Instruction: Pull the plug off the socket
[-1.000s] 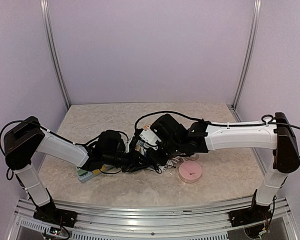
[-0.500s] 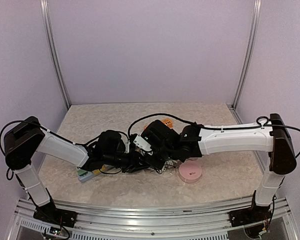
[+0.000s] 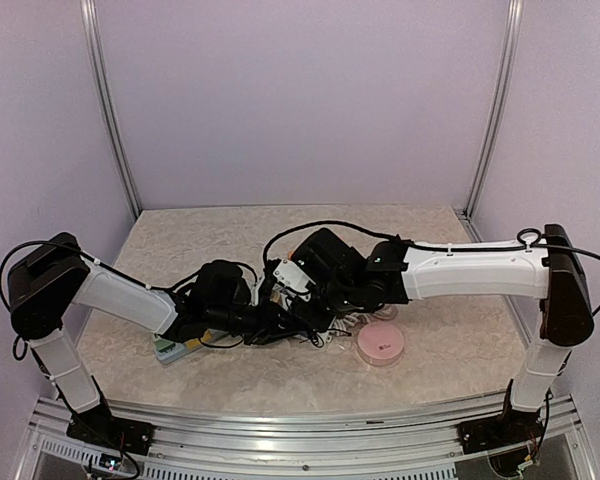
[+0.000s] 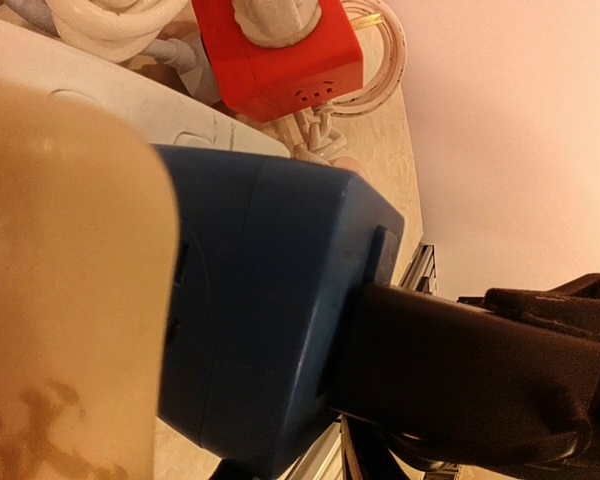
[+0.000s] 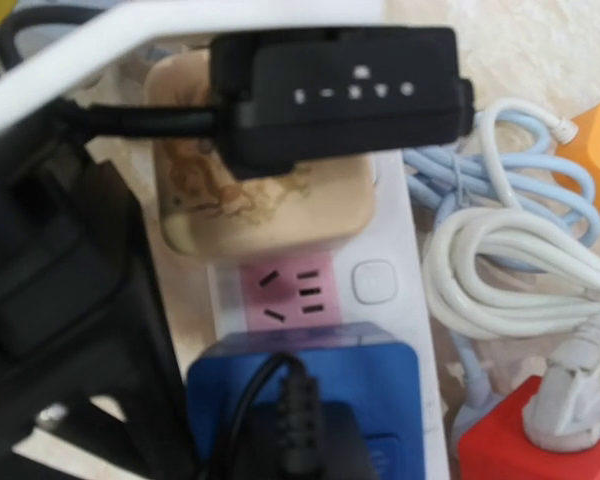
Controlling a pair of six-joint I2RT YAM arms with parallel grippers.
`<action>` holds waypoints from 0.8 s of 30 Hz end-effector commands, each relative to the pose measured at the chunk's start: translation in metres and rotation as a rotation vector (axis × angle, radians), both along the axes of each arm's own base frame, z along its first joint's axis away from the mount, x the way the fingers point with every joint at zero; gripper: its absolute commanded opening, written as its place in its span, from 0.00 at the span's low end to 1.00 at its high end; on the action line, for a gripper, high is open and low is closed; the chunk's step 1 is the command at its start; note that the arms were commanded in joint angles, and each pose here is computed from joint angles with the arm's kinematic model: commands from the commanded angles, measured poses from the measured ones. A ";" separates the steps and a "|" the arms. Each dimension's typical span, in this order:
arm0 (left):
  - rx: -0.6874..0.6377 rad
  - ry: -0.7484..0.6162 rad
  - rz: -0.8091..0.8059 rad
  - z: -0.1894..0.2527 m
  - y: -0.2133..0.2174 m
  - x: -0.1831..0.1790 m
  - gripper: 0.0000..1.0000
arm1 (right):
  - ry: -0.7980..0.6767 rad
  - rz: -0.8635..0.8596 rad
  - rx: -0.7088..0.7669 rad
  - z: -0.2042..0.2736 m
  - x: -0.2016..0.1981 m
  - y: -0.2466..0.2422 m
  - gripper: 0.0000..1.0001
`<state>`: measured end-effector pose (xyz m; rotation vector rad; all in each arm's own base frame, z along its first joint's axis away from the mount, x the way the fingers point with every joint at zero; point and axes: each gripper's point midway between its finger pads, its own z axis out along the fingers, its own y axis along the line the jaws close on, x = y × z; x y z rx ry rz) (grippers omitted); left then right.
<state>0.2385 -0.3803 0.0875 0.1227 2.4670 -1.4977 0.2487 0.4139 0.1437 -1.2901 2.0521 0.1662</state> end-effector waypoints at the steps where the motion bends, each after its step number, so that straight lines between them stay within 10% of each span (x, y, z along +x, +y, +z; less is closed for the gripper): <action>1: 0.241 0.156 0.115 -0.076 0.043 -0.004 0.22 | 0.106 -0.012 0.101 0.009 -0.006 0.005 0.00; 24: 0.233 0.164 0.116 -0.077 0.045 -0.001 0.22 | -0.087 0.091 0.019 0.024 -0.026 0.013 0.00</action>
